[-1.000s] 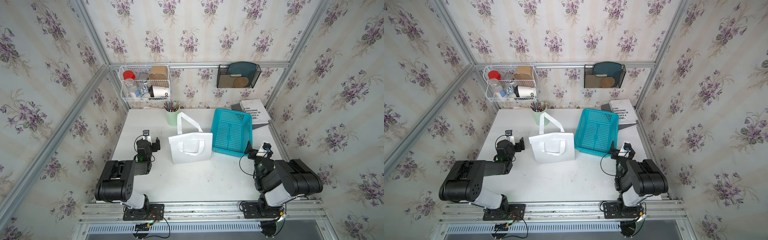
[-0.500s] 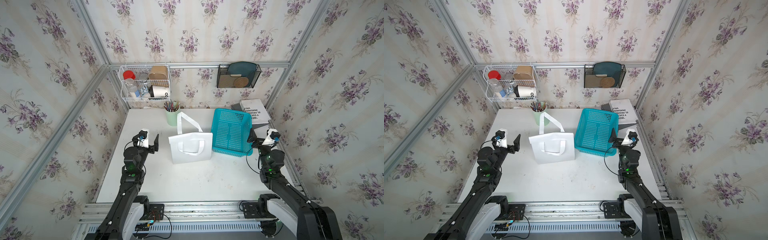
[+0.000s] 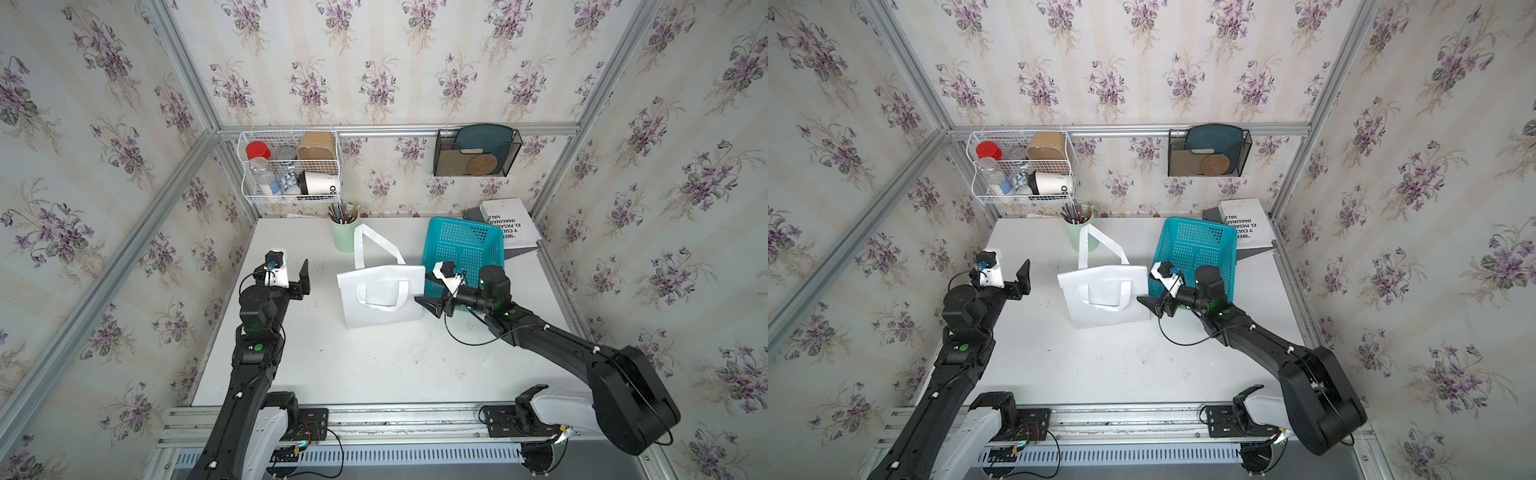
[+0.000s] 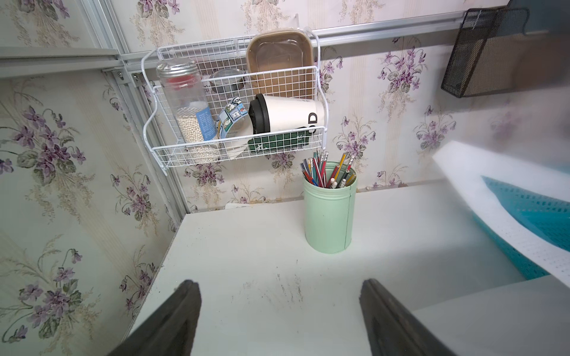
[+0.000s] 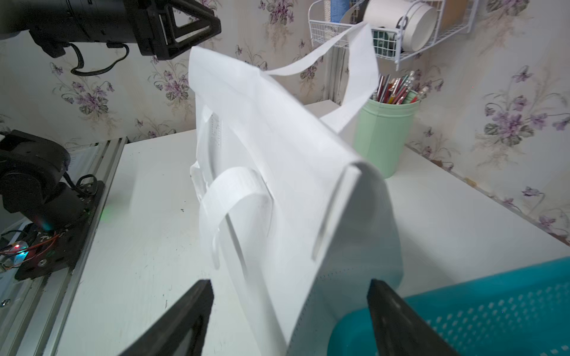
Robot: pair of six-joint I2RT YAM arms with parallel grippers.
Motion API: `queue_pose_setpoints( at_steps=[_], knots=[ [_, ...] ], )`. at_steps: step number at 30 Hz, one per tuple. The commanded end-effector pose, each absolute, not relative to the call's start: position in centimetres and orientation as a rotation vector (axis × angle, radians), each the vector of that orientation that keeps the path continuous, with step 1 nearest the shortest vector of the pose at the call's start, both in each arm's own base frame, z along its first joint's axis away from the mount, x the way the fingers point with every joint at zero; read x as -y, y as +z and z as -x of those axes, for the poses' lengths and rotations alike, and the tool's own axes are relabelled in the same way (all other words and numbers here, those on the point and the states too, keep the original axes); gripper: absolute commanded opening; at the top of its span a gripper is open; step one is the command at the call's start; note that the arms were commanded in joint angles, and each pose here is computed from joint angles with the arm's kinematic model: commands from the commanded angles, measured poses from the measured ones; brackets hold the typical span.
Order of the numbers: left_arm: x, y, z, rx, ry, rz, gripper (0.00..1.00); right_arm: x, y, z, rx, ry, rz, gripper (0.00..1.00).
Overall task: Place the ice pack in the delivery bag
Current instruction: Move the delivery bag at the center of the board, then reset both arms
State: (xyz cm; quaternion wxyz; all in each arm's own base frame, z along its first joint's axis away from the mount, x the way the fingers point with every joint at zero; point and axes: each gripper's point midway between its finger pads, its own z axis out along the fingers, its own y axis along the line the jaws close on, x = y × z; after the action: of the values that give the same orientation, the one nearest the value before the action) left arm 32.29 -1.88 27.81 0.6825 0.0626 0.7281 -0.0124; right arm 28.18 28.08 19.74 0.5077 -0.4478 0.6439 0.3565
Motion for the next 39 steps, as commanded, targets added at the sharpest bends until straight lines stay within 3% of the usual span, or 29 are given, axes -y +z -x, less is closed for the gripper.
queue_pose_setpoints(
  at_steps=[1, 2, 5, 9, 10, 14, 17, 18, 19, 22, 26, 28, 31, 36, 39],
  knots=[
    [1.4, 28.7, -32.2, -1.61, -0.016, -0.109, 0.85, -31.1, 18.8, -26.9, -1.531, 0.924, 1.204, 0.5],
    [1.2, 28.8, -32.1, -1.604, -0.003, -0.105, 0.85, -32.6, 18.6, -26.5, -1.519, 0.946, 1.233, 0.36],
    [0.5, 29.3, -31.7, -1.587, 0.043, -0.086, 0.85, -36.4, 18.4, -26.7, -1.491, 0.936, 1.243, 0.15],
    [-0.6, 29.3, -31.3, -1.581, 0.109, -0.049, 0.85, -41.3, 19.1, -28.8, -1.474, 0.922, 1.165, 0.06],
    [-0.9, 29.3, -31.1, -1.581, 0.124, -0.036, 0.85, -42.4, 19.9, -29.5, -1.461, 0.927, 1.15, 0.08],
    [-2.0, 29.2, -30.4, -1.576, 0.186, 0.008, 0.85, -43.9, 20.0, -30.4, -1.469, 0.925, 1.193, 0.54],
    [-3.1, 28.9, -30.1, -1.58, 0.243, 0.049, 0.85, -40.0, 21.1, -28.9, -1.425, 0.868, 1.209, 0.8],
    [-3.6, 28.8, -29.9, -1.58, 0.266, 0.073, 0.85, -38.2, 21.2, -28.3, -1.429, 0.85, 1.205, 0.94],
    [-4.3, 28.6, -29.6, -1.578, 0.296, 0.104, 0.85, -36.3, 21.2, -27.9, -1.442, 0.831, 1.188, 0.99],
    [-6.0, 28.7, -28.5, -1.553, 0.377, 0.193, 0.85, -29.8, 24.1, -28.8, -1.453, 0.709, 1.021, 1.0],
    [-7.9, 28.7, -26.8, -1.546, 0.447, 0.303, 0.85, -15.3, 26.9, -34.6, -1.591, 0.265, 0.32, 1.0],
    [-8.7, 27.2, -26.6, -1.592, 0.447, 0.358, 0.86, -7.3, 25.7, -35.6, -1.609, 0.133, 0.009, 1.0],
    [-10.7, 22.1, -26.9, -1.722, 0.379, 0.527, 0.86, 0.5, 21.7, -35.8, -1.653, 0.015, -0.224, 1.0],
    [-12.5, 14.5, -29.0, -1.87, 0.209, 0.705, 0.86, 3.4, 15.3, -37.1, -1.712, -0.126, -0.291, 1.0],
    [-10.3, 13.9, -32.5, -1.816, 0.076, 0.486, 0.86, 1.6, 12.5, -37.6, -1.711, -0.095, -0.198, 1.0]
  ],
)
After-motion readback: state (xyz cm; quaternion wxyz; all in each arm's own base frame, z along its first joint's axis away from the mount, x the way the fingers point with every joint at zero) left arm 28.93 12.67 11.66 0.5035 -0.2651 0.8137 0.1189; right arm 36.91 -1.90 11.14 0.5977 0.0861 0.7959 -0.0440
